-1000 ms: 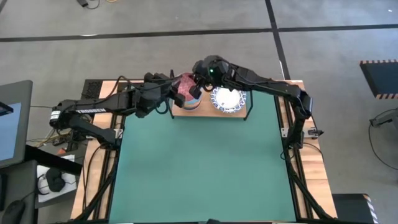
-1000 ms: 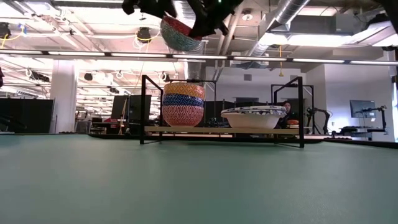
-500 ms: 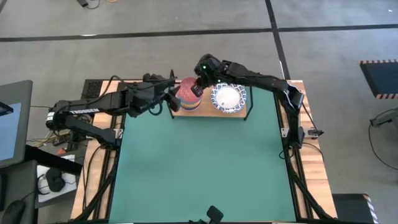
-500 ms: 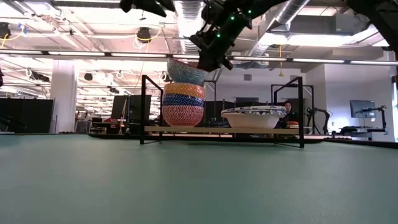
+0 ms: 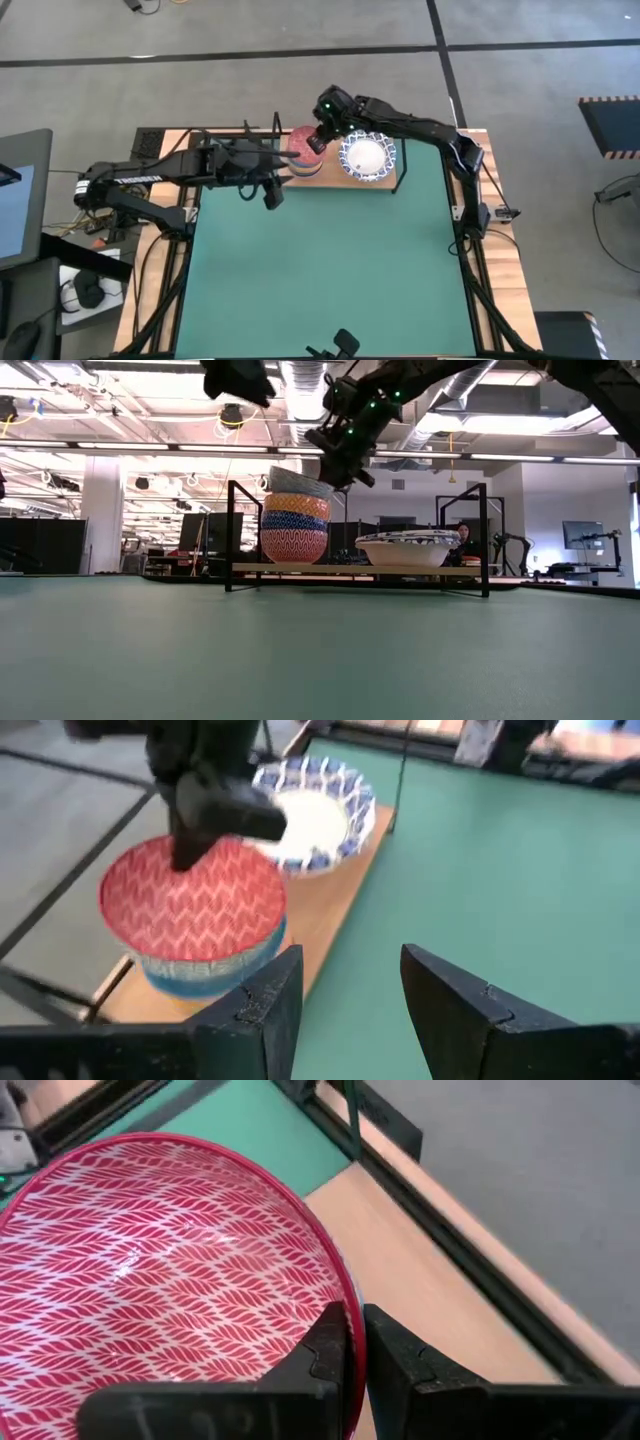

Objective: Place and stack bowls onto a shelf
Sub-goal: Stack the red bowl on the blue bowl on the shelf, then return To Home Position

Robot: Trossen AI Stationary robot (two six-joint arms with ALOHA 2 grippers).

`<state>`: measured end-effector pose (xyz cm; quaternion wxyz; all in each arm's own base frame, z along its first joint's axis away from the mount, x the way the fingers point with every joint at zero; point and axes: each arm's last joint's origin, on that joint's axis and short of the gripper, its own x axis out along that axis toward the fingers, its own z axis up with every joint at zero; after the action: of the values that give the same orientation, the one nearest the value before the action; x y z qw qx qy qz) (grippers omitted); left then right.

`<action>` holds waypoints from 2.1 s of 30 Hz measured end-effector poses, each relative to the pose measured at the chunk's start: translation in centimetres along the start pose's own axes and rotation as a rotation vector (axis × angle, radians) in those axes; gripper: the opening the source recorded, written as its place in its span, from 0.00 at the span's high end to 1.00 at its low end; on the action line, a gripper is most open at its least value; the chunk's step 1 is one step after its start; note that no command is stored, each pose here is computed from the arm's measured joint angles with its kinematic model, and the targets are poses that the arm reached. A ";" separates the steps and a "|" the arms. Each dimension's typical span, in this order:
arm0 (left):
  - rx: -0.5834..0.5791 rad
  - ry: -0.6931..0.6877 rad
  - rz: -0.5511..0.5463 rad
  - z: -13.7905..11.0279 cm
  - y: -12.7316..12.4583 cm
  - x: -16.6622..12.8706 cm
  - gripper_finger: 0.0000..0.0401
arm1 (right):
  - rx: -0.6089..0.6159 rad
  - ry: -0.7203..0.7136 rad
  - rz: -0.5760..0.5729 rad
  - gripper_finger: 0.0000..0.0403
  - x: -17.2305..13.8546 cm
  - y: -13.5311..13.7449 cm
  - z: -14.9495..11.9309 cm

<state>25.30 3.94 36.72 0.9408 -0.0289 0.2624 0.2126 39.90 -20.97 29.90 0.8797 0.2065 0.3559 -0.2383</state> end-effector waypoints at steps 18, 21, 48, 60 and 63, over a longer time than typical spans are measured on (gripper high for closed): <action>0.005 0.163 -0.081 -4.8 -0.6 2.7 0.61 | 0.048 0.014 0.029 0.49 -0.2 0.4 -0.1; -0.016 0.144 -0.076 -4.6 -0.5 2.6 0.61 | 0.062 0.015 0.031 0.44 -0.7 0.3 0.0; -0.136 -0.452 -0.072 -2.9 5.4 -7.2 0.98 | -0.259 -0.434 0.575 0.92 -21.0 3.7 -6.3; -0.077 -0.701 -0.283 -9.5 4.1 -3.1 1.00 | -0.248 -0.600 0.601 0.96 -22.4 2.1 -13.8; -0.039 -0.712 -0.235 -9.5 4.2 -3.7 1.00 | -0.228 -0.587 0.564 0.94 -22.2 1.5 -15.0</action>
<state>16.18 4.74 30.66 0.9904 -0.0012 -0.0901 0.1047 18.73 -5.73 36.35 0.9917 0.1204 0.0440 0.0043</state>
